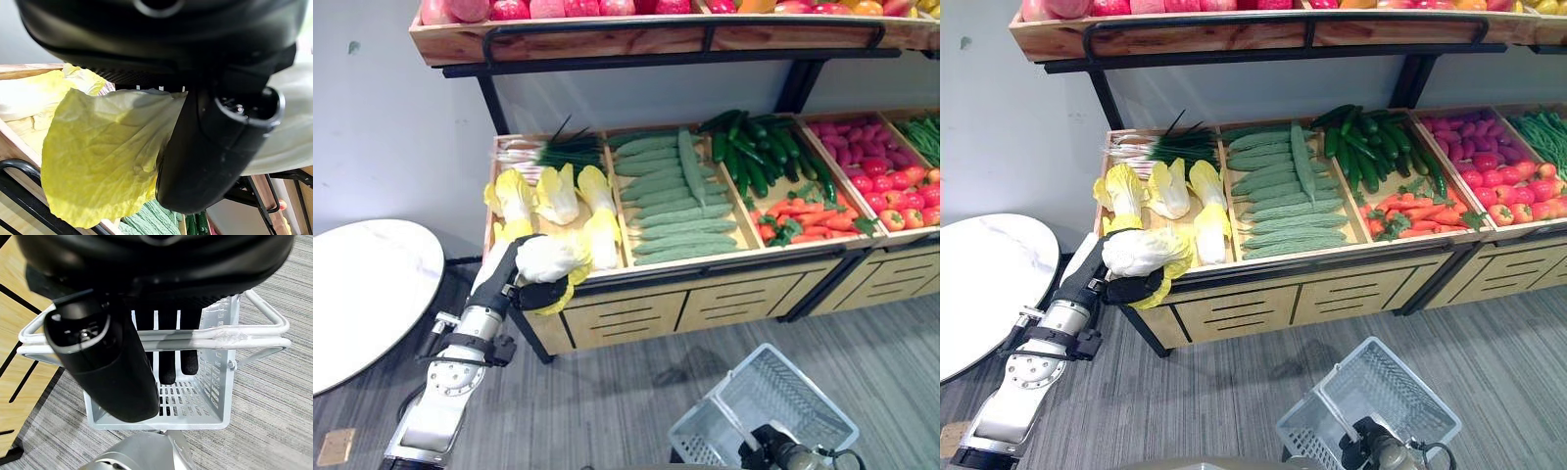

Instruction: Get the vegetables into the basket

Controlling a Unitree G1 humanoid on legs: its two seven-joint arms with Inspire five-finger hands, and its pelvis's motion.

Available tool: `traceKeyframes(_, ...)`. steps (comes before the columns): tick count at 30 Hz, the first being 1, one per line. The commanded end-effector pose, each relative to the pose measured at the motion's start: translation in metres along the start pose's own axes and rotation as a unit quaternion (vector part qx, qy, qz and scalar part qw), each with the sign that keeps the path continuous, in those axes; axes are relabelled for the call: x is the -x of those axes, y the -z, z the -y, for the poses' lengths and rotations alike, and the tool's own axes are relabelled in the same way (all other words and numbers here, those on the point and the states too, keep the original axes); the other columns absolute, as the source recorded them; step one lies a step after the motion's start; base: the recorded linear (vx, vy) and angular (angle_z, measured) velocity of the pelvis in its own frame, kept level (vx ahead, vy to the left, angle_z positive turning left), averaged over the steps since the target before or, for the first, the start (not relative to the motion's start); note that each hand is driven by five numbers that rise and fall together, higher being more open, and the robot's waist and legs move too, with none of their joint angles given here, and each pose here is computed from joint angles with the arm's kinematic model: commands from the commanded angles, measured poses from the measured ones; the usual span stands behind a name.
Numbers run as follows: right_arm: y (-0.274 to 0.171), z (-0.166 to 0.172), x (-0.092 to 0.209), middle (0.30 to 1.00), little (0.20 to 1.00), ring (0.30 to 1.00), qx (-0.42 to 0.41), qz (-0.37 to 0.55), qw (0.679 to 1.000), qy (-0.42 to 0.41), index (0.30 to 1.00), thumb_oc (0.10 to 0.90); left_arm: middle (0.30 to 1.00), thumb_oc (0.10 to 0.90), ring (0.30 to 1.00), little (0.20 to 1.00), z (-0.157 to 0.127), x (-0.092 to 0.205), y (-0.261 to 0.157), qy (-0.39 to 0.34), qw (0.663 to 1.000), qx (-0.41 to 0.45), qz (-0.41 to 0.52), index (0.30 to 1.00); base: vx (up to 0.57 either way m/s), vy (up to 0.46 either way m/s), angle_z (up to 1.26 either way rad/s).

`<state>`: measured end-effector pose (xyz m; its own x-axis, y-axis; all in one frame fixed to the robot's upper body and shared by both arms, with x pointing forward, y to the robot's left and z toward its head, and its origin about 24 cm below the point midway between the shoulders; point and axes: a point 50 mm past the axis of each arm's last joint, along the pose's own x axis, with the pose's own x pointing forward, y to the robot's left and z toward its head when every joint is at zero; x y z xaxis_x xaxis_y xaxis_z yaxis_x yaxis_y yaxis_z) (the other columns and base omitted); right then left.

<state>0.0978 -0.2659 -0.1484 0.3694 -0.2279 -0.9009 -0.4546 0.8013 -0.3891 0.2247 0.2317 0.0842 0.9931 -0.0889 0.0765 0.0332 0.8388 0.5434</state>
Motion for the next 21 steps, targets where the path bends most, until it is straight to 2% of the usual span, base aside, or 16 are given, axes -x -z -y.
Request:
traceKeyframes(1,-0.021,0.016,-0.003,0.300,0.300,0.300,-0.023,0.029,0.999,0.026,0.300,0.400,0.300,0.400,0.300,0.300,-0.018,-0.017,-0.068,-0.026,0.984,0.003,0.178,0.300,-0.02,0.040,-0.05)
traceKeyframes(8,-0.020,0.024,-0.002,0.300,0.300,0.300,-0.023,0.036,0.998,0.039,0.300,0.400,0.300,0.400,0.300,0.300,-0.012,-0.026,-0.081,0.003,0.978,-0.005,0.207,0.300,-0.04,0.071,-0.15)
traceKeyframes(11,-0.028,0.030,-0.002,0.300,0.300,0.300,0.005,0.049,0.998,0.046,0.300,0.400,0.300,0.400,0.300,0.300,-0.004,-0.033,-0.090,0.024,0.974,0.008,0.224,0.300,-0.07,0.077,-0.27)
traceKeyframes(21,-0.060,0.038,0.000,0.300,0.300,0.300,0.021,0.104,0.993,0.059,0.300,0.400,0.300,0.400,0.300,0.300,-0.006,-0.040,-0.096,0.027,0.972,0.003,0.234,0.300,-0.06,0.029,-0.61)
